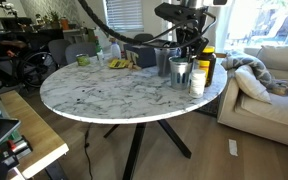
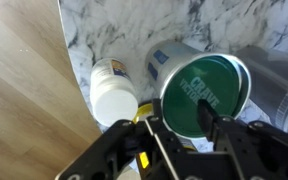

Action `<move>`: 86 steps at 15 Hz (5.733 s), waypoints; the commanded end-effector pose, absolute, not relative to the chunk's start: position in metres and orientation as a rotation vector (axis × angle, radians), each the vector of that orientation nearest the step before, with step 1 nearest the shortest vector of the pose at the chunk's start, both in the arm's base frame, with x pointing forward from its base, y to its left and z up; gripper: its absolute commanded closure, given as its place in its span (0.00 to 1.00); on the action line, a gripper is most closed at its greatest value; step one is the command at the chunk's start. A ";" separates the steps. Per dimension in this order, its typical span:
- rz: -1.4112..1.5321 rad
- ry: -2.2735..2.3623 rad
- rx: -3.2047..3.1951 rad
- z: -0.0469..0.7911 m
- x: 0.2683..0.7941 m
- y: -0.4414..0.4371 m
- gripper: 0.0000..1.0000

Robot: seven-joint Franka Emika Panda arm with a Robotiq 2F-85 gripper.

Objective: Remove the green lid from the silver cup

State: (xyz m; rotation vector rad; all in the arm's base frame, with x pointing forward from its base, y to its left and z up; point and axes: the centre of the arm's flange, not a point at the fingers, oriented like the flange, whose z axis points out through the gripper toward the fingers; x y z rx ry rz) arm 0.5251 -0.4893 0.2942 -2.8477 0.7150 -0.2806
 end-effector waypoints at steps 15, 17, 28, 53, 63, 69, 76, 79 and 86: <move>-0.398 0.571 -2.876 0.312 0.540 -0.472 0.66; -0.383 0.572 -2.881 0.307 0.542 -0.470 0.82; -0.088 0.614 -2.904 0.262 0.551 -0.462 1.00; -0.139 0.622 -2.766 0.290 0.543 -0.463 1.00; -0.168 0.785 -2.849 0.262 0.552 -0.467 1.00; -0.148 0.910 -2.885 0.257 0.556 -0.471 1.00; -0.196 0.839 -2.850 0.287 0.547 -0.461 1.00; -0.235 0.817 -2.851 0.306 0.544 -0.457 1.00; -0.203 0.707 -2.810 0.329 0.541 -0.449 1.00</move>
